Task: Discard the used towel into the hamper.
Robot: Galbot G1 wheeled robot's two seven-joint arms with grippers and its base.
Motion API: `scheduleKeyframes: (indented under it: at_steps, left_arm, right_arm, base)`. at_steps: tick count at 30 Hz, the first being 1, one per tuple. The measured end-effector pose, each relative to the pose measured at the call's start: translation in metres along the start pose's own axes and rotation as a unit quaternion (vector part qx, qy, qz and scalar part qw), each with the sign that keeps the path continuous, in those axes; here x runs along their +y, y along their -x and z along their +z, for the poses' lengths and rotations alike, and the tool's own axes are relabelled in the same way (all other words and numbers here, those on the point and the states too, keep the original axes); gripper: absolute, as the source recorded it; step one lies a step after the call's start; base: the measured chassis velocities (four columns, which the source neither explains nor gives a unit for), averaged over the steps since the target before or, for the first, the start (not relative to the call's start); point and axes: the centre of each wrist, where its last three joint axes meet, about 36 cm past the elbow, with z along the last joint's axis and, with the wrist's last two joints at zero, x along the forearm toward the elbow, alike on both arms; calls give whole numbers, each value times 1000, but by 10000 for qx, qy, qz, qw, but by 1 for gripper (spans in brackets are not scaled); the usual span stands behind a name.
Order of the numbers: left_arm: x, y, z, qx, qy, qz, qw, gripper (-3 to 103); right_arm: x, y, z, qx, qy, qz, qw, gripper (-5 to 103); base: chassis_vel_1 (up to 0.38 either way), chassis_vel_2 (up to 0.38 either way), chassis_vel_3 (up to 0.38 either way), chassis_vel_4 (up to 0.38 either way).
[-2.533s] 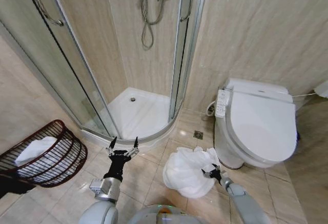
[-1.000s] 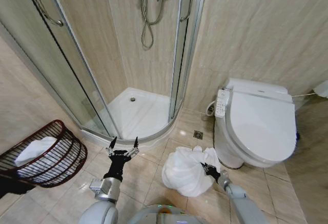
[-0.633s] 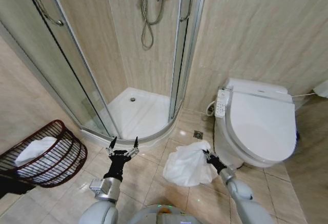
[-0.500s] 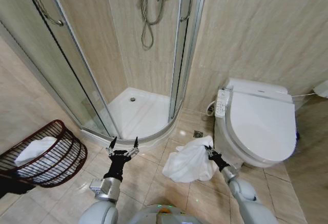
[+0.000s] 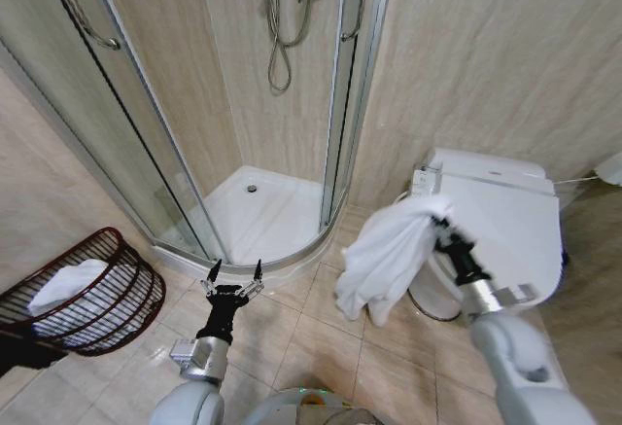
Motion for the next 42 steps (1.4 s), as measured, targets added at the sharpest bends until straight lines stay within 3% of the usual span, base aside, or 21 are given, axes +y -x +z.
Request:
scheduleKeyframes:
  at_steps: [6,12,42]
  left_arm:
    - [0,0,0,0,0,0,10000,100]
    - [0,0,0,0,0,0,10000,100]
    - [0,0,0,0,0,0,10000,100]
  right_arm:
    - [17,10,-37,-367,-18,-152,9992,8]
    - [26,4,-44,-529,23,-258,9983,8]
    - [27,3,-61,-1003,-69,-288,9945,8]
  base:
    - [0,0,0,0]
    - [0,0,0,0]
    - [0,0,0,0]
